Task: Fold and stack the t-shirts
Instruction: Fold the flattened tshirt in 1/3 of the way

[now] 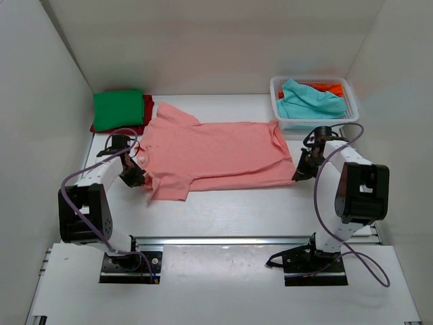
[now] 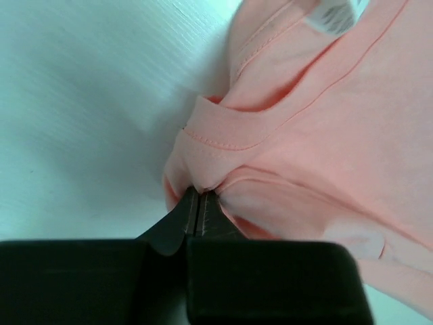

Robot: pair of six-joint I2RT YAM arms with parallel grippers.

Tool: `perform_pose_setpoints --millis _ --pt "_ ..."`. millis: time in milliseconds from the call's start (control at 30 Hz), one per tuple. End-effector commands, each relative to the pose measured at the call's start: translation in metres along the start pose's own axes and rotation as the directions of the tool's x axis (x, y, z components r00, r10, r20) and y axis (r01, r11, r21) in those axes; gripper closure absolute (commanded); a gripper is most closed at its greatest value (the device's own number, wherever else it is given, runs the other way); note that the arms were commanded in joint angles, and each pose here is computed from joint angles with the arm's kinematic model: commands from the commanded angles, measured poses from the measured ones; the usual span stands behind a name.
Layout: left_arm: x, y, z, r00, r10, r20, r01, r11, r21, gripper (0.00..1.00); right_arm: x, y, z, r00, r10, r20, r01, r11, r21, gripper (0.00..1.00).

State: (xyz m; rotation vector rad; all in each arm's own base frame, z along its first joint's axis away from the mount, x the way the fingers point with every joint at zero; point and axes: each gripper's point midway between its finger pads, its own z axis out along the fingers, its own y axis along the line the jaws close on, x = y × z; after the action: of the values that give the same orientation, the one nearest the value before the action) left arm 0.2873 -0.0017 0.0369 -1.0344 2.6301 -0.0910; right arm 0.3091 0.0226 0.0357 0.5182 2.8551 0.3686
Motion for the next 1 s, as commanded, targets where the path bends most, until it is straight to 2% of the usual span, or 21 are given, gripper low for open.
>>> perform_pose_setpoints --millis 0,67,133,167,267,367,433,500,633,867,967 --pt "-0.008 0.008 -0.020 0.996 0.041 0.075 -0.040 0.999 -0.016 0.97 0.002 -0.016 -0.034 0.999 0.026 0.027 -0.027 0.999 0.038 1.00" --pt "-0.011 0.010 -0.026 0.995 0.037 0.096 -0.036 0.999 -0.017 0.78 0.019 -0.024 -0.035 0.999 0.037 -0.004 -0.037 0.998 0.052 1.00" --pt "-0.014 0.016 -0.029 0.994 0.026 0.110 -0.023 0.999 -0.032 0.67 0.034 -0.029 -0.036 0.999 0.034 -0.019 -0.033 0.997 0.066 1.00" --pt "-0.014 0.017 -0.032 0.992 0.031 0.119 -0.027 0.999 -0.035 0.53 0.043 -0.031 -0.036 0.999 0.033 -0.038 -0.030 0.997 0.077 1.00" --pt "-0.017 0.017 -0.038 0.988 0.059 0.144 -0.053 0.998 -0.044 0.29 0.057 -0.039 -0.034 0.999 0.022 -0.048 -0.018 0.996 0.090 1.00" --pt "-0.009 0.023 -0.039 0.989 0.062 0.132 -0.057 0.998 -0.040 0.23 0.063 -0.044 -0.033 0.998 0.020 -0.062 -0.014 0.995 0.097 1.00" --pt "0.007 0.028 -0.032 0.992 0.073 0.100 -0.069 0.997 -0.039 0.23 0.069 -0.047 -0.031 0.996 0.022 -0.091 -0.012 0.995 0.102 1.00" --pt "0.016 0.026 -0.028 0.994 0.075 0.086 -0.073 0.997 -0.022 0.24 0.072 -0.050 -0.028 0.994 0.019 -0.105 -0.008 0.994 0.106 0.93" --pt "0.033 0.028 -0.015 0.997 0.066 0.037 -0.066 0.998 -0.010 0.28 0.062 -0.047 -0.034 0.998 -0.006 -0.059 0.012 0.995 0.097 0.84" --pt "0.020 0.014 -0.001 0.994 0.090 0.065 -0.090 0.996 -0.001 0.25 0.053 -0.030 -0.038 0.996 -0.084 -0.029 0.086 0.993 0.079 0.75" --pt "0.024 -0.003 0.012 0.991 0.130 0.037 -0.130 0.991 0.005 0.29 0.052 -0.022 -0.032 0.997 -0.073 -0.018 0.074 0.997 0.031 0.71"
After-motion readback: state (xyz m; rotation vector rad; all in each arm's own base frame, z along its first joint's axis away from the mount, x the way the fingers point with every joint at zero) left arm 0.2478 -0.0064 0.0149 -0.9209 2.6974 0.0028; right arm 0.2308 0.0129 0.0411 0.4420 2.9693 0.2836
